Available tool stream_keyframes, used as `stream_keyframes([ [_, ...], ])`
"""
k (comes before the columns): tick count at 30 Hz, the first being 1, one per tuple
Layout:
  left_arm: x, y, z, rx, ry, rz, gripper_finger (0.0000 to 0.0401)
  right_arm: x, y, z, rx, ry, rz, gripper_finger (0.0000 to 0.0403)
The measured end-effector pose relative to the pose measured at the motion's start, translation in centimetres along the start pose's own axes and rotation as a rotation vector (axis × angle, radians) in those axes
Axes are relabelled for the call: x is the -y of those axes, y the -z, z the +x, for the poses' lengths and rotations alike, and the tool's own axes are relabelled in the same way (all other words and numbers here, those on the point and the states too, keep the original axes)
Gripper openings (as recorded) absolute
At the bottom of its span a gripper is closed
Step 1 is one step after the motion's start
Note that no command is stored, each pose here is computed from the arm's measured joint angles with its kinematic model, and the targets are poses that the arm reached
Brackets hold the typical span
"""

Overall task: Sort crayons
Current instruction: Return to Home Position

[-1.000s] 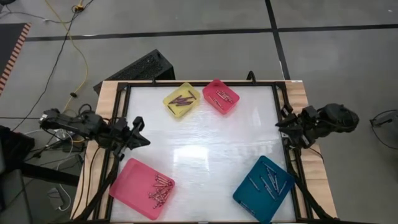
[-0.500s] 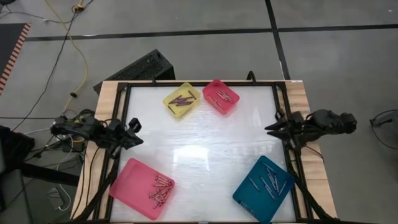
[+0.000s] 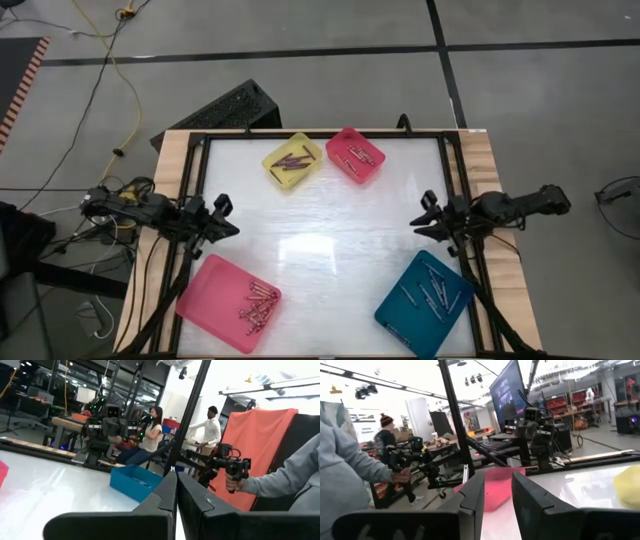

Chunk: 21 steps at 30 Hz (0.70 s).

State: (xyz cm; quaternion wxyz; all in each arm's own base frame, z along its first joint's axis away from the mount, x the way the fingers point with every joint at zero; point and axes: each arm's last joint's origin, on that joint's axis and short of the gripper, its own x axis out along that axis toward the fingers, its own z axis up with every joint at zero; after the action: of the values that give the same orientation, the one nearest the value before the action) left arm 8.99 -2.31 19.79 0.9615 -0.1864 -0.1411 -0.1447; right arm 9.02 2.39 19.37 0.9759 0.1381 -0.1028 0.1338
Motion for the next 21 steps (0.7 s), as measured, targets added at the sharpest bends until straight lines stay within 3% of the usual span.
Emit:
stream_keyframes([
  [21,-0.55,0.69,-0.05,-0.044,-0.12,0.026,0.0,0.33,1.09,-0.01,-0.056,0.03,-0.047,0.0107],
])
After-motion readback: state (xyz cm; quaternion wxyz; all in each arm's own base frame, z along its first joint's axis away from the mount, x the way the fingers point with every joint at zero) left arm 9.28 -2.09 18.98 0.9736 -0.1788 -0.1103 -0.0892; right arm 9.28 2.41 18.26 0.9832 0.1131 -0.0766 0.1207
